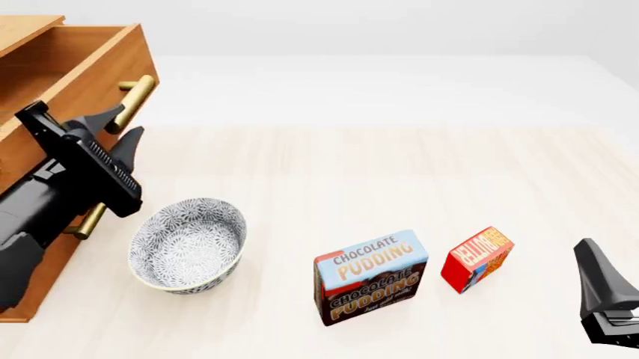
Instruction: Put the butter at the back in the top drawer of the cabinet and close it.
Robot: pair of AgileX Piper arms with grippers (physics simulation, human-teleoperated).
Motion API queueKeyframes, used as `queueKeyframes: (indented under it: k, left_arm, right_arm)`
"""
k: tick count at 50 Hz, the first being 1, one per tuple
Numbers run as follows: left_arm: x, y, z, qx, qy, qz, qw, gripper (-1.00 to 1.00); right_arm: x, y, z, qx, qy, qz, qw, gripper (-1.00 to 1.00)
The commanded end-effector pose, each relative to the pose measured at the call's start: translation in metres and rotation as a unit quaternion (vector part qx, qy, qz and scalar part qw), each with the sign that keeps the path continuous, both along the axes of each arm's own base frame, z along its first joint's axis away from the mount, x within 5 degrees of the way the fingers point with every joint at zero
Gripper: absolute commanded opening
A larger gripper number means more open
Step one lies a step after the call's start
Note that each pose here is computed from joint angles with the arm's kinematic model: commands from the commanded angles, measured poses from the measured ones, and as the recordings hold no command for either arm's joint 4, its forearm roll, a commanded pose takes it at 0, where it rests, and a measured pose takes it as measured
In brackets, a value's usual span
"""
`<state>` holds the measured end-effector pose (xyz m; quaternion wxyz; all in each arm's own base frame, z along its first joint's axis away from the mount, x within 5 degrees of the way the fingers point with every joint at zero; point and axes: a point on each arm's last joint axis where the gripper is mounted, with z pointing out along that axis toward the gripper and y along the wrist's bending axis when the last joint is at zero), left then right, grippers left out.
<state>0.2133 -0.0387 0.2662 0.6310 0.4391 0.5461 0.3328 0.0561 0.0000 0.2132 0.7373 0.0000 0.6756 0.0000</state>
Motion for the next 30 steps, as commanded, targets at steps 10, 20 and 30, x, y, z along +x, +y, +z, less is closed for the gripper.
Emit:
queueKeyframes:
  k: [10, 20, 30]
  left_arm:
    - [0.0055, -0.0004, -0.0432, -0.002, 0.126, 0.010, 0.9920, -1.00]
    - [0.0040, 0.0010, -0.0451, -0.002, 0.129, 0.013, 0.9915, -1.00]
    - [0.0041, -0.0057, -0.0436, -0.004, 0.129, -0.002, 0.9916, 1.00]
  right_arm:
    - [0.0000, 0.0000, 0.0000, 0.000, 0.000, 0.000, 1.0000, 1.00]
    - [0.0000, 0.0000, 0.0000, 0.000, 0.000, 0.000, 1.0000, 1.00]
    - [0.0000, 0.0000, 0.0000, 0.000, 0.000, 0.000, 1.0000, 1.00]
